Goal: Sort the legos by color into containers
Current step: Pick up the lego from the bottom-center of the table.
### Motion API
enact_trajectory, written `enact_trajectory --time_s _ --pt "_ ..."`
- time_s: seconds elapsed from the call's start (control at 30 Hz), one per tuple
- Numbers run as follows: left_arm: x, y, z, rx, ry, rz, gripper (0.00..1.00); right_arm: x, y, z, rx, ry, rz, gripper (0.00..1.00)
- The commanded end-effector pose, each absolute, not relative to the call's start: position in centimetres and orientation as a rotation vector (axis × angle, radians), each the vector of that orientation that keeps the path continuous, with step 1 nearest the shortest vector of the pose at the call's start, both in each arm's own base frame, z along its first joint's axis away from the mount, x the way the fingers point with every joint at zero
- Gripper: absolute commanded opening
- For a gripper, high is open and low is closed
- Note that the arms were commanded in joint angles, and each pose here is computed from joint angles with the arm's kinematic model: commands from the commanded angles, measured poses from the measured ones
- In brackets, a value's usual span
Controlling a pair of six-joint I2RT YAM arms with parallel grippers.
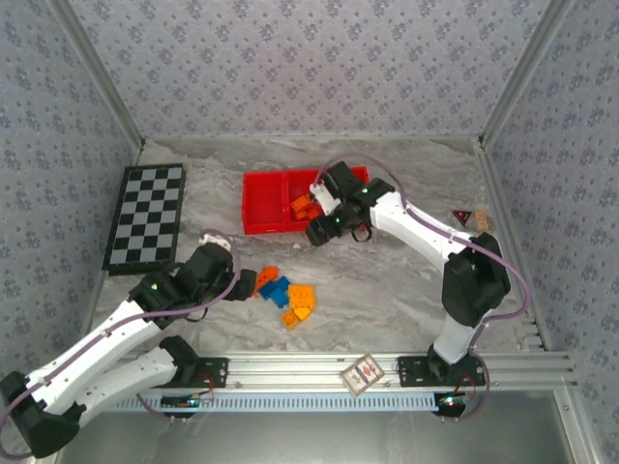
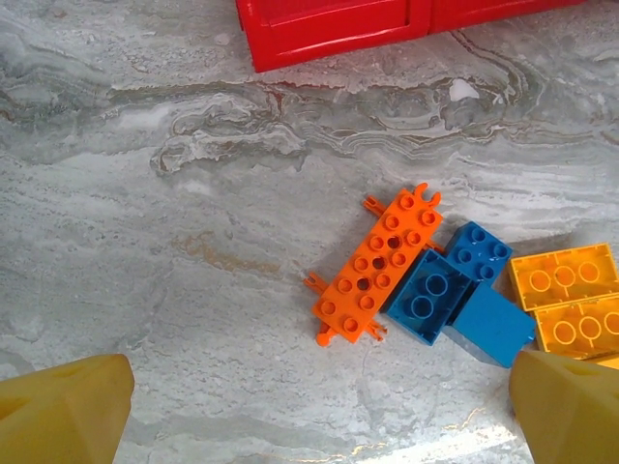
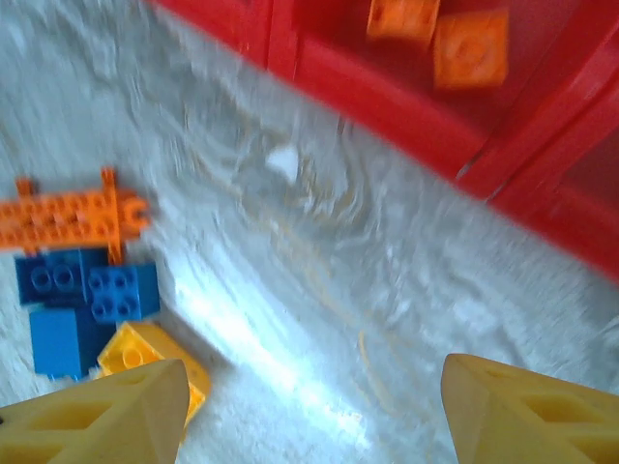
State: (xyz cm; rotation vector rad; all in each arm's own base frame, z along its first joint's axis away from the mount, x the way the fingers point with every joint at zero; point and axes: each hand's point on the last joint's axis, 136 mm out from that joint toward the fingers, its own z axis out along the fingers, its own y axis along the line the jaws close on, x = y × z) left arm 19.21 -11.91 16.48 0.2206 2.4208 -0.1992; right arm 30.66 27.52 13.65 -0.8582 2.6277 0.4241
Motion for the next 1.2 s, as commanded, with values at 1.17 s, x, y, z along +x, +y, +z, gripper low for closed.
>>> enact_trajectory --time_s 1.17 --pt "13.6 -5.3 23.3 -0.121 2.206 -0.467 1.00 11.6 37.5 6.5 -0.924 2.888 -0.089 0.77"
